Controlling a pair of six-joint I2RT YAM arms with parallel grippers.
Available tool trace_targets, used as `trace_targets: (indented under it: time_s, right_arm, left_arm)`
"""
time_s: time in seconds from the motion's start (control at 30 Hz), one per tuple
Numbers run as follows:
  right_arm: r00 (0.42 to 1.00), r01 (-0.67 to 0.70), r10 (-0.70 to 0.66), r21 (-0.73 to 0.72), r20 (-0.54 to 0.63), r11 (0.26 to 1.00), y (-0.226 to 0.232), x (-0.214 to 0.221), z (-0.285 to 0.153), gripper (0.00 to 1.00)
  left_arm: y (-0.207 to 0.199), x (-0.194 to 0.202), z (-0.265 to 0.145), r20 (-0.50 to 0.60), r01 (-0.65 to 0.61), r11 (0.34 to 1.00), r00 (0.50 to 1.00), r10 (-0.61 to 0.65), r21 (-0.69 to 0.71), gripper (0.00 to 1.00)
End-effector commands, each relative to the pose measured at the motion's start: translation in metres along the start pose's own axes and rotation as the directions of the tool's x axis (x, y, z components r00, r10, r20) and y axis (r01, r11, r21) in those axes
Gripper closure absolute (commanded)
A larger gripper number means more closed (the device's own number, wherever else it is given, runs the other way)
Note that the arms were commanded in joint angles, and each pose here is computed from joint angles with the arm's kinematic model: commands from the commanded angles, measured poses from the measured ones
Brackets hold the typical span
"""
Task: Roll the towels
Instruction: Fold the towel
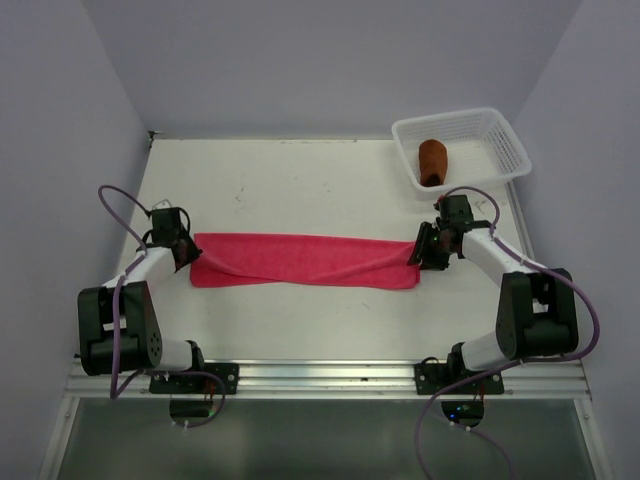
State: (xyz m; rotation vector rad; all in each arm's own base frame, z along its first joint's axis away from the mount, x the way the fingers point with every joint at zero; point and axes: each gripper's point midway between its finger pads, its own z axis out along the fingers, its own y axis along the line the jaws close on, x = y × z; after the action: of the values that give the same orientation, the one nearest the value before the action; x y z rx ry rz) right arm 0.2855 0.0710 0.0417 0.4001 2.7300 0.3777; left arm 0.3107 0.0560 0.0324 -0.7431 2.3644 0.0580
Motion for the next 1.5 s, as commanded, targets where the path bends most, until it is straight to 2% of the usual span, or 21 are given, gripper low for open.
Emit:
trace_targets:
  time_s: [0.0,0.03,0.1,0.97,1.47]
  right_arm:
    - [1.000,0.013,-0.012,-0.019,0.012,1.000,0.003,-0.002,0.001,0.59]
    - [1.000,0.013,-0.013,-0.021,0.013,1.000,0.003,-0.002,0.001,0.59]
    - [1.000,0.013,-0.013,-0.023,0.014,1.000,0.004,-0.003,0.001,0.59]
    - [0.999,0.028,-0.028,-0.016,0.035,0.999,0.003,-0.004,-0.008,0.59]
    - [0.998,0.062,-0.062,-0.027,-0.002,0.998,0.007,0.009,-0.005,0.59]
  left_arm:
    - [-0.001,-0.009,-0.002,0.034,-0.008,1.000,0.999,0.008,0.017,0.88]
    - [-0.001,-0.011,-0.003,0.041,-0.007,1.000,0.999,0.007,0.016,0.95]
    - [-0.001,-0.012,-0.005,0.047,-0.008,1.000,0.999,0.007,0.017,1.00]
    - [-0.006,-0.033,-0.042,0.087,-0.001,0.999,0.996,-0.003,0.041,1.00]
    - [0.002,-0.009,-0.037,0.050,-0.006,0.999,0.999,0.005,0.033,1.00]
